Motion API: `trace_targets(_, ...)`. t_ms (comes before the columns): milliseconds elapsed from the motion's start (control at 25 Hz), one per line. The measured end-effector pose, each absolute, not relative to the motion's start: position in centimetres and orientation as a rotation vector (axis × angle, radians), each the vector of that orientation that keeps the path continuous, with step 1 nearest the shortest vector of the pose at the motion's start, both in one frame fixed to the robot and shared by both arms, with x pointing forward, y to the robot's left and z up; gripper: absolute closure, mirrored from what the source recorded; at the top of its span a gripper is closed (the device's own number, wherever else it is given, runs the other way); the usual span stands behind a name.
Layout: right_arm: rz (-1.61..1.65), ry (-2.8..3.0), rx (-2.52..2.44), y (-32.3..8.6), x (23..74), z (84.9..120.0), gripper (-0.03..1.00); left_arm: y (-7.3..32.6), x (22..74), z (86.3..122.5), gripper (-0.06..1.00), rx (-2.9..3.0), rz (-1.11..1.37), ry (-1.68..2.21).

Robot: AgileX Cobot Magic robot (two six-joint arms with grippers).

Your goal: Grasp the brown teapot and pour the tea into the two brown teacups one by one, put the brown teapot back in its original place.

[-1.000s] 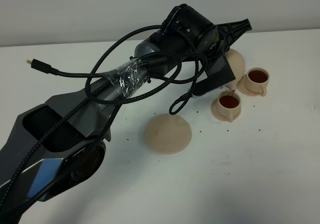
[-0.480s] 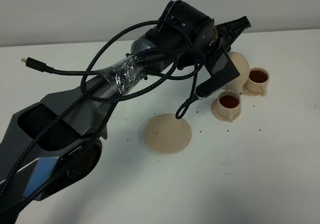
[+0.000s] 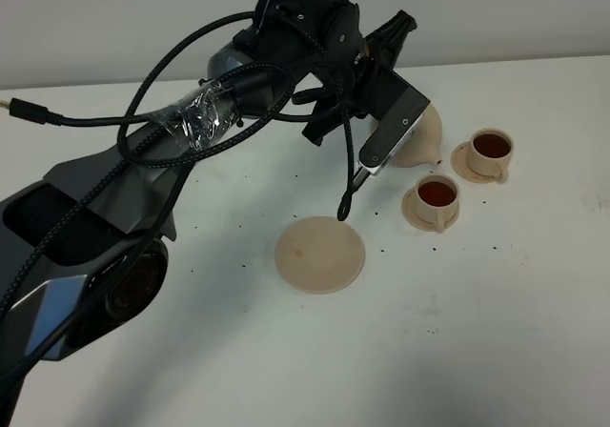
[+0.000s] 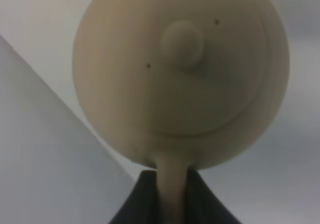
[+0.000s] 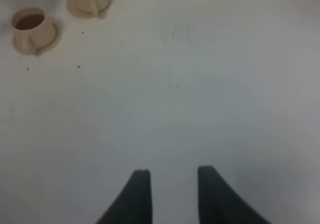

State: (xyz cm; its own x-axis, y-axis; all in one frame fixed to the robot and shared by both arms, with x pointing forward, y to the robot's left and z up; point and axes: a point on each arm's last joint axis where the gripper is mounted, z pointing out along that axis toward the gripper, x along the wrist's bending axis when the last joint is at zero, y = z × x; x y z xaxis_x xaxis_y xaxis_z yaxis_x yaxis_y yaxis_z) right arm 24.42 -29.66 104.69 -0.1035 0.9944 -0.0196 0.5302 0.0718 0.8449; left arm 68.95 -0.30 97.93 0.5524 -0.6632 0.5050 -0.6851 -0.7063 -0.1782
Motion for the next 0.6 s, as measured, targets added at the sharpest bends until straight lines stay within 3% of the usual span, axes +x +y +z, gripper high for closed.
trace_targets(600,0.922,1.711,1.525,-29.7,24.4,104.7,0.73,2.6,69.3,97.2,0.83,2.855,0.462,0.044)
